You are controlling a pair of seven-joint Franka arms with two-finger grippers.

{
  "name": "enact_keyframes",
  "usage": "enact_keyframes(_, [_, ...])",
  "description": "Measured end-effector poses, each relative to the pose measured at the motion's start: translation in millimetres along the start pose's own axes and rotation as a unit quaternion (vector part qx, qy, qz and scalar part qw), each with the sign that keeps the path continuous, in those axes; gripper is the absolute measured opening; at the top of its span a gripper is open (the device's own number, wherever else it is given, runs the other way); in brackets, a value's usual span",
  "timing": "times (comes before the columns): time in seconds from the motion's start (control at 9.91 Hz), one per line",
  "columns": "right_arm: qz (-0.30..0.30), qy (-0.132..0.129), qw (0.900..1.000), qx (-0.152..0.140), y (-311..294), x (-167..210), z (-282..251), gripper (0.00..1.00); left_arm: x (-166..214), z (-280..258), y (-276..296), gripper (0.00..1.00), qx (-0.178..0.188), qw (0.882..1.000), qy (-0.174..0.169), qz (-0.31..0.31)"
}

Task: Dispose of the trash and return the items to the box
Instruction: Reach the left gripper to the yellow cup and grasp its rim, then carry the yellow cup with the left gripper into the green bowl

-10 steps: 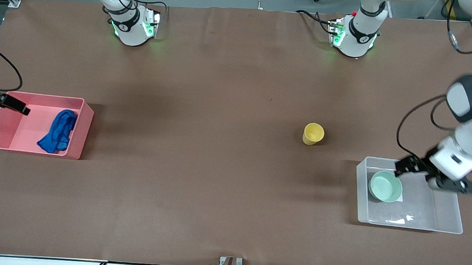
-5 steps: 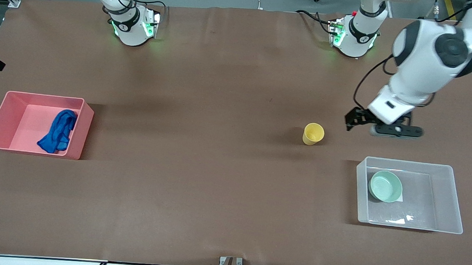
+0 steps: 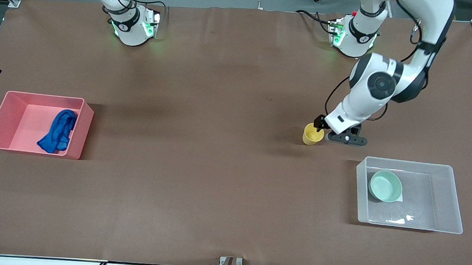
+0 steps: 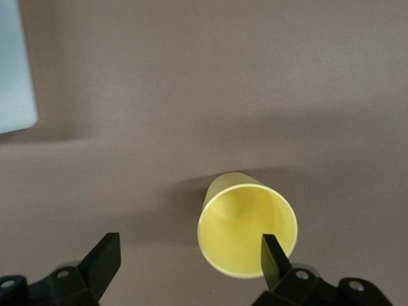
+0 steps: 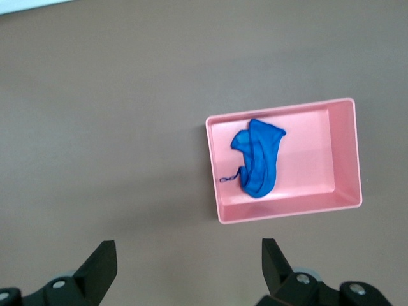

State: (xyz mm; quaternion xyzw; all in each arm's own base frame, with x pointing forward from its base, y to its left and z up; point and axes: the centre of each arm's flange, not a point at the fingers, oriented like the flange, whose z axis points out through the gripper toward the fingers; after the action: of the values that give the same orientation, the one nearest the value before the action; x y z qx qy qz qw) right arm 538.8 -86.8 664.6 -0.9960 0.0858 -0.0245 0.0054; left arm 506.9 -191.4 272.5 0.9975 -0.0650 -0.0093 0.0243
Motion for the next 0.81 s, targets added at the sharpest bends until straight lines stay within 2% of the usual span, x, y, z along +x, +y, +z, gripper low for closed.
enact_keyframes(0.1, [-0.006,0.002,1.000,-0.001,-7,1,0,1.00,0,19,1,0.97,-0.004,1.000,-0.008,0.000])
enact_keyframes(0.4, [-0.013,0.000,1.000,-0.010,-23,0,1,1.00,2,48,4,0.77,-0.016,1.000,-0.001,-0.008])
enact_keyframes(0.81, [-0.011,0.004,1.000,-0.010,-30,3,1,1.00,1,53,8,0.16,-0.017,1.000,-0.003,-0.015])
